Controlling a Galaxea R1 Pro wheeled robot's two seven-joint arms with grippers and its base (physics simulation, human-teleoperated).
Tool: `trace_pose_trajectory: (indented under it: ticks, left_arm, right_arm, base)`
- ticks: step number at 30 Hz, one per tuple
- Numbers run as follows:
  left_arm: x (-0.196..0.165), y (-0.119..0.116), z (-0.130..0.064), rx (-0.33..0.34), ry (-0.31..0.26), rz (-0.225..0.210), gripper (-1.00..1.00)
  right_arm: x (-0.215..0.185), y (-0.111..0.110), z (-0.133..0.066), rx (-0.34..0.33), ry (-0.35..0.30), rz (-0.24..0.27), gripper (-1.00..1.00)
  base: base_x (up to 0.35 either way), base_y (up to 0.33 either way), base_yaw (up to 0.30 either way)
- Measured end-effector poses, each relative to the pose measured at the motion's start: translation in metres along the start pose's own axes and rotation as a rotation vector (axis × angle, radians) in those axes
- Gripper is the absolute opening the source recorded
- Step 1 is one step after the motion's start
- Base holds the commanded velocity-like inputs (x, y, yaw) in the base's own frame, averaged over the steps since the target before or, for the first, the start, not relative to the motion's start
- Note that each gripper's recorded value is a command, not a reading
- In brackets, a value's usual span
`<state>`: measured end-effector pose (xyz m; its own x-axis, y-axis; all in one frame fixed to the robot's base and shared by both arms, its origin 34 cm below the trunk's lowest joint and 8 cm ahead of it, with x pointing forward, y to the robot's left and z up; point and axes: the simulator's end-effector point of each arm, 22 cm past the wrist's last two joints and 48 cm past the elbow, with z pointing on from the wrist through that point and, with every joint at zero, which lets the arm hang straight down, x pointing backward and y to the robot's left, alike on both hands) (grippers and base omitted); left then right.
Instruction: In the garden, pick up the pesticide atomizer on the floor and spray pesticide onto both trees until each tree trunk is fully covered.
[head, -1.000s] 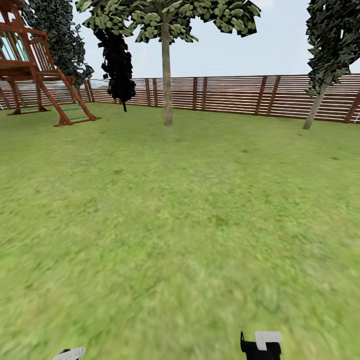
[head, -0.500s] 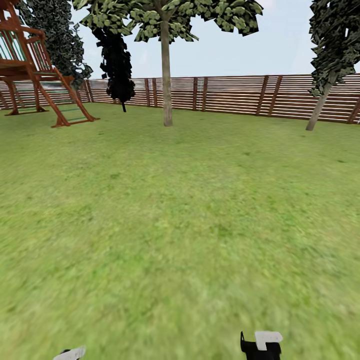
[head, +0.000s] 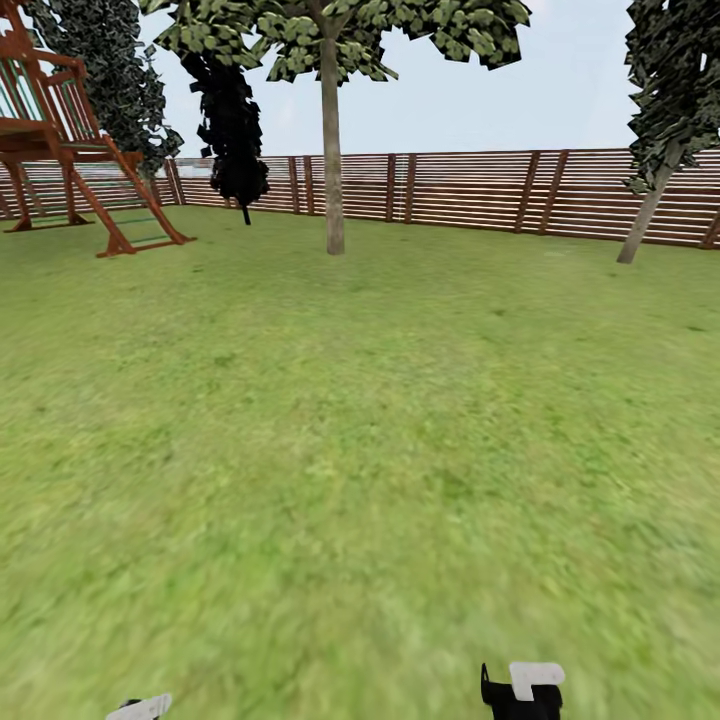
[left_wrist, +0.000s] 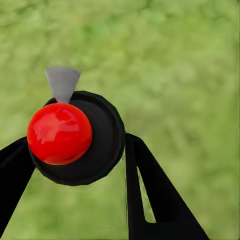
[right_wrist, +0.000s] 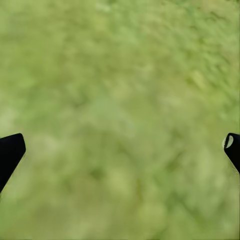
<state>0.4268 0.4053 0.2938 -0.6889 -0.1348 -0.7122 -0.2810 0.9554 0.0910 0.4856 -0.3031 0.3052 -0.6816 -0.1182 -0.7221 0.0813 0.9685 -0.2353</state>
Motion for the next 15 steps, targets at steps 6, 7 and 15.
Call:
trace_pose_trajectory:
  ticks: [6,7,15]
  left_arm:
    - [0.0000,0.0000,0.0000,0.000,0.000,0.000,-1.00]
    - [0.0000,-0.0001,0.0000,0.001,0.000,0.000,-1.00]
    - [0.0003,-0.0001,0.0000,0.000,0.001,0.000,-1.00]
  right_arm:
    - [-0.0001,-0.0006,0.0001,0.000,-0.001,-0.002,1.00]
    - [-0.0001,-0.0005,0.0002,-0.001,-0.001,-0.002,1.00]
    - [-0.0004,-0.0003,0.0002,-0.002,-0.002,-0.005,1.00]
  base:
    - [0.338,0.000,0.000]
    - [0.338,0.000,0.000]
    - [0.338,0.000,0.000]
